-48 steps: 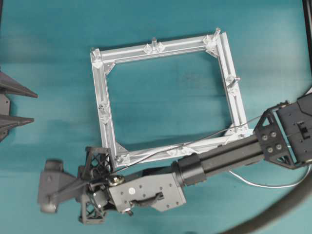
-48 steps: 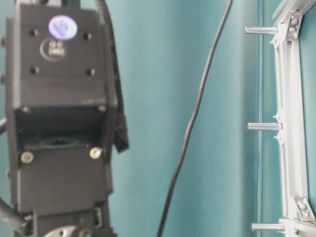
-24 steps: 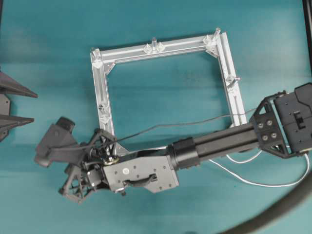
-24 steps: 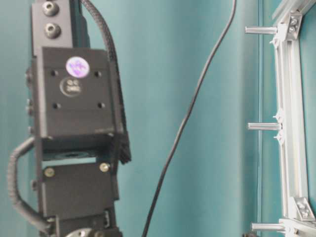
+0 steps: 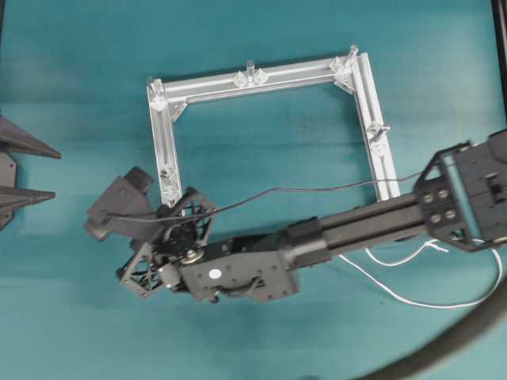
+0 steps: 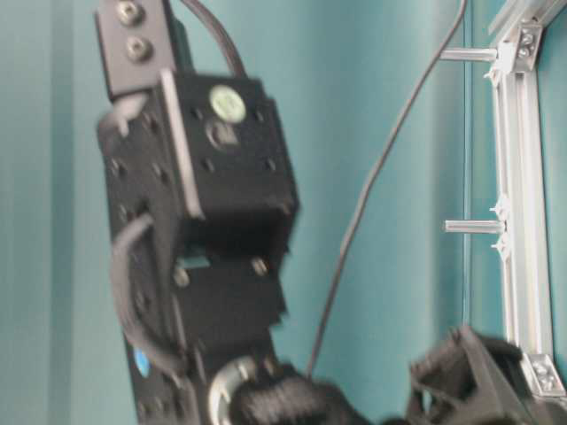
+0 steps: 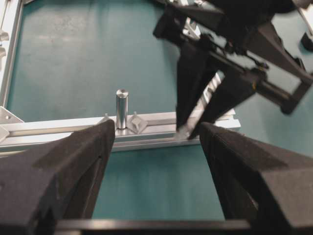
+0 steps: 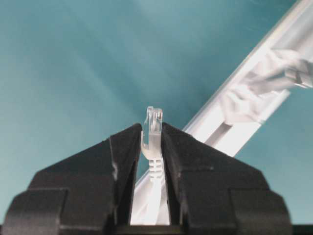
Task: Move the cable alternately left and right between 8 pins so it hooks onto each one.
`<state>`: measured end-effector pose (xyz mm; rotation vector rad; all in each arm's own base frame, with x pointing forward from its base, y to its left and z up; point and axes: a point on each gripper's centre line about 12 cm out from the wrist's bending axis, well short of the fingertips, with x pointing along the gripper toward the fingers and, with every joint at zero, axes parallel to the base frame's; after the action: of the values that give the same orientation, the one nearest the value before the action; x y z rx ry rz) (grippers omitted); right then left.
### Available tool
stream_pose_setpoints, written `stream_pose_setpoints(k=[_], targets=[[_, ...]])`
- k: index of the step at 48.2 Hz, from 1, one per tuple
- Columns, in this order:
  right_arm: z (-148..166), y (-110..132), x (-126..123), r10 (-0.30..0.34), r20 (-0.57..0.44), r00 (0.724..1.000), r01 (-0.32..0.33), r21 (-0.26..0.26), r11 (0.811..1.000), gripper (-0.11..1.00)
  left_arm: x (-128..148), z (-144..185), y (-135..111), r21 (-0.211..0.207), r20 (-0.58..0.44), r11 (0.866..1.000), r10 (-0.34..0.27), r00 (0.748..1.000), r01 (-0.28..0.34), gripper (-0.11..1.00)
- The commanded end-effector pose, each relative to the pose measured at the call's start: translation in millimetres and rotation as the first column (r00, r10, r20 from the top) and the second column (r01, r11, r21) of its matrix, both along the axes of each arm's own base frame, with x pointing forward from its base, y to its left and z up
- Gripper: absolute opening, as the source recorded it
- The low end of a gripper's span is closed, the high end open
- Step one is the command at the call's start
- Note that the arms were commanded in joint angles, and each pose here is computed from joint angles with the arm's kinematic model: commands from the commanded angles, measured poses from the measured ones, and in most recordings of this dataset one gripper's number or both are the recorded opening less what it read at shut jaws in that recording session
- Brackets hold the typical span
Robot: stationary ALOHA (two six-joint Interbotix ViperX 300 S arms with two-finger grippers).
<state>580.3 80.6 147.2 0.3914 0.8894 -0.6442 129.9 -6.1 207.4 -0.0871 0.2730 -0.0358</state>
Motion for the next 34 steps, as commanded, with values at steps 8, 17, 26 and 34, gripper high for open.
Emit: stream_pose_setpoints(k=[8, 17, 26, 34], targets=[[47.4, -16.7, -26.5, -0.078, 0.117, 0.99, 0.075, 0.027, 0.997, 0.17, 2.0, 11.1, 0.5, 0.004, 0.026, 1.0, 0.003, 1.0, -0.003, 0.73], [44.3, -30.5, -45.5, -0.108, 0.111, 0.988, 0.103, 0.044, 0.994, 0.17, 2.0, 11.1, 0.5, 0.004, 0.026, 1.0, 0.003, 1.0, -0.003, 0.73], [43.1, -49.8, -57.9, -0.132, 0.088, 0.987, 0.128, 0.052, 0.99, 0.17, 2.0, 11.1, 0.5, 0.004, 0.026, 1.0, 0.003, 1.0, -0.003, 0.73], [40.8, -73.2, -59.8, -0.105, 0.076, 0.992, 0.098, 0.087, 0.991, 0.17, 2.0, 11.1, 0.5, 0.004, 0.026, 1.0, 0.003, 1.0, -0.003, 0.73]])
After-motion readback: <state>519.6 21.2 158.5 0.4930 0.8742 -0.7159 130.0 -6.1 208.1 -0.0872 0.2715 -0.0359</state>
